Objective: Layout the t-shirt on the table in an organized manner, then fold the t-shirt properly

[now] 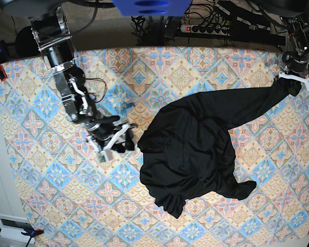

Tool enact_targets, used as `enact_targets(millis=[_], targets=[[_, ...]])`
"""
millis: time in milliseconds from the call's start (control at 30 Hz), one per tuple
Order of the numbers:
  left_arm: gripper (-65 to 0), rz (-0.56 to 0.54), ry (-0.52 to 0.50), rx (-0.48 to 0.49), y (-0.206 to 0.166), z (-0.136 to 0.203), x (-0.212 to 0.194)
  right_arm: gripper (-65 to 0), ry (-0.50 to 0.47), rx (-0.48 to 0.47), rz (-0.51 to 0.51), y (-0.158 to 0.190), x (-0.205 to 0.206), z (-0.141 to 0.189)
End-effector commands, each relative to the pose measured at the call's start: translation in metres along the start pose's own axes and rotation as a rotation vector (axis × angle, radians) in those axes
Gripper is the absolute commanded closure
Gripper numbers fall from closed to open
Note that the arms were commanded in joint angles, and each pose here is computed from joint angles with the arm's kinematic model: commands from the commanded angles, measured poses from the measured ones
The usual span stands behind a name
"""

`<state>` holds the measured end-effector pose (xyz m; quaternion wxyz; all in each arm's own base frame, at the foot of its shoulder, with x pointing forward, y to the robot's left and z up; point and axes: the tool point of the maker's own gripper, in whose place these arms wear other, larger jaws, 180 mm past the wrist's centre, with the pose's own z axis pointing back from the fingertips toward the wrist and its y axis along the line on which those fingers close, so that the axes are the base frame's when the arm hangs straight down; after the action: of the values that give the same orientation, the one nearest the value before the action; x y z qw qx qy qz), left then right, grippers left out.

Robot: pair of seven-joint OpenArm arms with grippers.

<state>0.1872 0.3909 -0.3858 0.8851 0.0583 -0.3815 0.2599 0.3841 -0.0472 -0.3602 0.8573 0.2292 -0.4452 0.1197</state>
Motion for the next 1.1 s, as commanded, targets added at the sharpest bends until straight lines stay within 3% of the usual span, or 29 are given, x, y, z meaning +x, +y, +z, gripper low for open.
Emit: enact_targets(millis=[0,233,433,667,833,1067], targets=[[0.0,-0.022,-0.048,-0.001,0.001,0.003,0.017,-21.7,-0.053,0.045,0.026,0.016,0.023,-0.005],[0.0,-0.022,-0.041,0.002,0.002,0.004,0.014,-22.5,-0.075,0.154,0.103,0.069,0.054,-0.032],[0.0,-0.019,-0.039,0.004,0.003,0.003,0.013,-23.9,-0.022,0.129,0.067,0.063,0.048,-0.056],[0.0,-0.020,-0.039,0.005,0.003,0.003,0.014,-33.3,-0.016,0.119,0.067,0.059,0.053,-0.061],[0.0,-0.018,-0.043,0.002,0.002,0.003,0.015,-33.7,0.054,0.114,0.078,0.057,0.027,-0.067],[0.0,-0.017,-0.044,0.002,0.002,0.003,0.015,-33.7,0.071,0.126,0.098,0.064,0.020,-0.068]])
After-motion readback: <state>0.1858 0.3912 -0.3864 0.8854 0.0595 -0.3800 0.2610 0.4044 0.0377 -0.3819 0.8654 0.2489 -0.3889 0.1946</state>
